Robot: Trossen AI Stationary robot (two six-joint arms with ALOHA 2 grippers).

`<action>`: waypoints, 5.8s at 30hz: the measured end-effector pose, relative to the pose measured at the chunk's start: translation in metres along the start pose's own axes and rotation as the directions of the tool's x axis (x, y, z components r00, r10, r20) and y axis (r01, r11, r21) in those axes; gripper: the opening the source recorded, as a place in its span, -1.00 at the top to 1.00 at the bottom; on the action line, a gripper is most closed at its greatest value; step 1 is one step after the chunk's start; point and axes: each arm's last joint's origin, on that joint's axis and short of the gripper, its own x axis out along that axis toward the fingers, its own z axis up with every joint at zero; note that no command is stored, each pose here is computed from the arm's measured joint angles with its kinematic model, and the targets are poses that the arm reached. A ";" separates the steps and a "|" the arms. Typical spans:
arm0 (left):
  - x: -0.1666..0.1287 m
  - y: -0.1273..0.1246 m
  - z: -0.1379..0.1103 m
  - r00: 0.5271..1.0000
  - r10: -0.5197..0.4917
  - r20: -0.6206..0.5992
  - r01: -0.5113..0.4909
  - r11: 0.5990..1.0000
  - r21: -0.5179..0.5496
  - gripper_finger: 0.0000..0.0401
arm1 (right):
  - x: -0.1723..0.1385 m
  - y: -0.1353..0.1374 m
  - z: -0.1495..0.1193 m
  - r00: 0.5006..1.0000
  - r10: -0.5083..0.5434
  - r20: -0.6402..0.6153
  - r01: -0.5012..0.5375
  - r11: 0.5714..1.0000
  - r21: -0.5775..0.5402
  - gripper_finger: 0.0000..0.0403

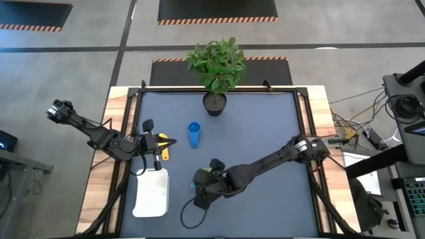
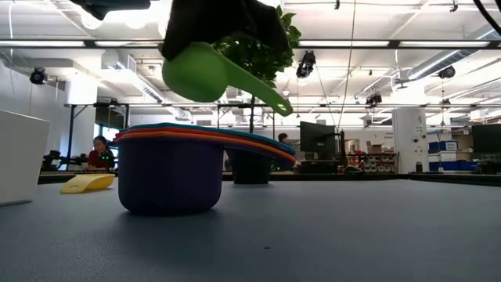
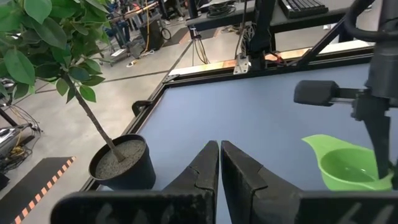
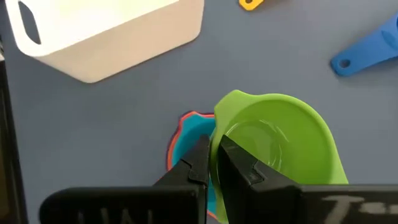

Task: Nest measuring cups in basket
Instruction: Stack the light green measuring cup on the light blue measuring cup, then stack the blue measuring cup on the light green measuring cup

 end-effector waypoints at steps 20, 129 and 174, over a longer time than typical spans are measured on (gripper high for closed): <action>0.000 0.000 0.000 1.000 -0.010 0.000 0.010 1.000 -0.004 1.00 | 0.011 0.013 -0.013 0.998 0.017 -0.054 -0.016 1.000 0.026 0.94; 0.000 -0.001 0.000 1.000 -0.026 0.000 0.026 1.000 -0.004 1.00 | 0.038 -0.064 -0.003 0.892 0.021 -0.451 -0.255 0.848 -0.465 0.96; 0.003 -0.004 0.002 1.000 -0.025 0.015 0.026 0.996 -0.083 1.00 | -0.057 -0.141 -0.065 0.938 0.172 0.300 0.001 0.866 -0.500 0.96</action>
